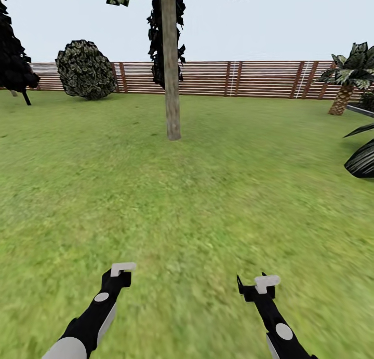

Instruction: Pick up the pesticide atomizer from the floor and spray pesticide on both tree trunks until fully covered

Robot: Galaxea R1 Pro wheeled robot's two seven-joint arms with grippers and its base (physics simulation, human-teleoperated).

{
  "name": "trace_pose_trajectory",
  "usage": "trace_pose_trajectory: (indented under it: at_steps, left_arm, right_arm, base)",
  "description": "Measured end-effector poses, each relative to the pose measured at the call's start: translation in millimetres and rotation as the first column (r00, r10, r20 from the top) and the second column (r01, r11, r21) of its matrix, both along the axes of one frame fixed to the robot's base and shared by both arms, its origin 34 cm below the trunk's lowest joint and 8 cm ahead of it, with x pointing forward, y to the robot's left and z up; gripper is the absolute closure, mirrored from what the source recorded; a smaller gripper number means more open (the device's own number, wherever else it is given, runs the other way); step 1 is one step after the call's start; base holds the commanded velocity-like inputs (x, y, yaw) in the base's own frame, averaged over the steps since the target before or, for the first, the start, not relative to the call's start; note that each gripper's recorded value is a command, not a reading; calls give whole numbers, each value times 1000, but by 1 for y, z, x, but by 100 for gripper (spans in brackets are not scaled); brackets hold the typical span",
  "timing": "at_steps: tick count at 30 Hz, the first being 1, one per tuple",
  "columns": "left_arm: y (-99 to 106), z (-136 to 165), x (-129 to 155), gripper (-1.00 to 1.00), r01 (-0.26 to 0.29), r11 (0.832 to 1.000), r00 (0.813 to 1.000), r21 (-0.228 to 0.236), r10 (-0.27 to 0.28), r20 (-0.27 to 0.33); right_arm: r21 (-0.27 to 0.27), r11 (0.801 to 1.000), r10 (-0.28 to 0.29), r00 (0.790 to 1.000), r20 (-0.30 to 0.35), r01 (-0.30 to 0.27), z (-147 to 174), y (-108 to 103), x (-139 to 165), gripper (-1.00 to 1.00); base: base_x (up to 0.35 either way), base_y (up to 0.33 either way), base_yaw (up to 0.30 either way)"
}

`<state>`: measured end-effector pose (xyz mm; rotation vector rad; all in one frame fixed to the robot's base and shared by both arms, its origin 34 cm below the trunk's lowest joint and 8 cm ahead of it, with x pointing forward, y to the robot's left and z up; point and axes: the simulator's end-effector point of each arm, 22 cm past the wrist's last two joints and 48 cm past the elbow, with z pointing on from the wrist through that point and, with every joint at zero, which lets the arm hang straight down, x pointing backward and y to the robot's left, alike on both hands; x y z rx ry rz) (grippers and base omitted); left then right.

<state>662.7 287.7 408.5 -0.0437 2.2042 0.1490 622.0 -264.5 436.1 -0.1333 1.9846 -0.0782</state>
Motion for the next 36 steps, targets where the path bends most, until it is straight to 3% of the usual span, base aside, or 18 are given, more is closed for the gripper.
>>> trace_pose_trajectory:
  at_steps: [36]
  left_arm:
    - [0, 0, 0, 100, 0, 1000, 1000, 0, 0, 0]
  right_arm:
    - [0, 1000, 0, 1000, 0, 0, 0, 0, 0, -100]
  base:
    - [338, 0, 0]
